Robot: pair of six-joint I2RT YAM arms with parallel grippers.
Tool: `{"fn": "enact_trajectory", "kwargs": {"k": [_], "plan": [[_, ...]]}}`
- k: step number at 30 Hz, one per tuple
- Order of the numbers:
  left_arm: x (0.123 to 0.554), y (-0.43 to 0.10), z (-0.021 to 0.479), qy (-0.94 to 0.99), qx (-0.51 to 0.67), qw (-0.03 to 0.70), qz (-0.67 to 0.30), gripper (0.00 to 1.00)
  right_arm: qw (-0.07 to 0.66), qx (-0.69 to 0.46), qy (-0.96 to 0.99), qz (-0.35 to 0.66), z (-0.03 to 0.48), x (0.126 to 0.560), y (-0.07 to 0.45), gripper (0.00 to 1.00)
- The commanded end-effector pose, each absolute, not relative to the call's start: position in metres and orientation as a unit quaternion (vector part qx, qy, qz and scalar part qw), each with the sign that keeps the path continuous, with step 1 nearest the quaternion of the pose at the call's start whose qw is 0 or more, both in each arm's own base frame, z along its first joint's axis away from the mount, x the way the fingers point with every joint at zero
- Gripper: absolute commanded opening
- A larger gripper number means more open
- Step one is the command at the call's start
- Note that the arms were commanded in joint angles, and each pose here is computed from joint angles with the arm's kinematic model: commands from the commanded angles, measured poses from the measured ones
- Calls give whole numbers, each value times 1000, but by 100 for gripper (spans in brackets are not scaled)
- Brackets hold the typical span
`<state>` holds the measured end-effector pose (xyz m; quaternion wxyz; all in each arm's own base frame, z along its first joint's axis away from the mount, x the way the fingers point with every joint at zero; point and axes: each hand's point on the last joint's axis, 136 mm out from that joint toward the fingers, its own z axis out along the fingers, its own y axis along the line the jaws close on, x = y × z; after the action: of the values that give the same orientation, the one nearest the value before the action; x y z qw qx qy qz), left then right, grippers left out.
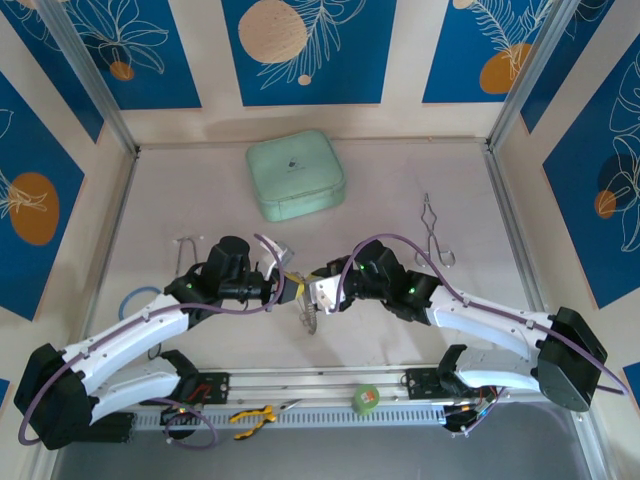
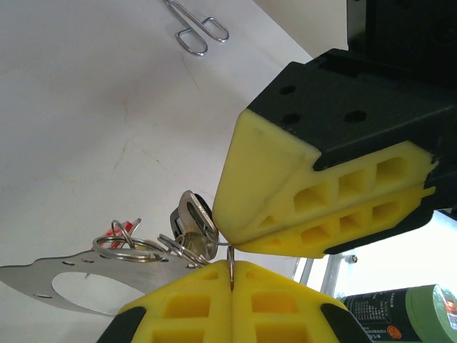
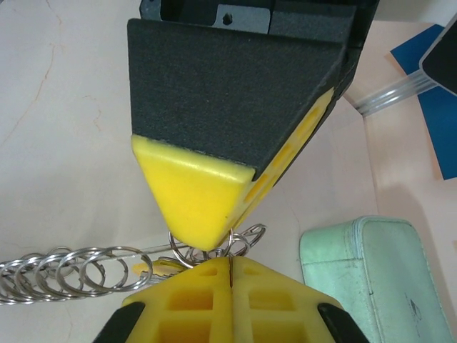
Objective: Put the keys on the keyring
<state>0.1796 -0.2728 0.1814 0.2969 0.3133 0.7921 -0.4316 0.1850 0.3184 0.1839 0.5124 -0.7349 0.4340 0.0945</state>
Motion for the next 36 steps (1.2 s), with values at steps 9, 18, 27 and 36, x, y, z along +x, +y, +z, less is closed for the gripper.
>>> {"fn": "enact_trajectory", "kwargs": {"k": [9, 18, 27, 36], "plan": [[189, -278, 202, 781, 303, 318, -444, 0, 527, -731, 425, 83, 192, 181, 314, 0], [190, -278, 201, 784, 299, 315, -442, 0, 514, -742, 420, 97, 185, 174, 315, 0], [190, -280, 203, 780, 303, 317, -446, 0, 517, -740, 421, 86, 185, 179, 317, 0], [189, -281, 203, 777, 306, 316, -450, 0, 520, -737, 423, 87, 186, 181, 319, 0]]}}
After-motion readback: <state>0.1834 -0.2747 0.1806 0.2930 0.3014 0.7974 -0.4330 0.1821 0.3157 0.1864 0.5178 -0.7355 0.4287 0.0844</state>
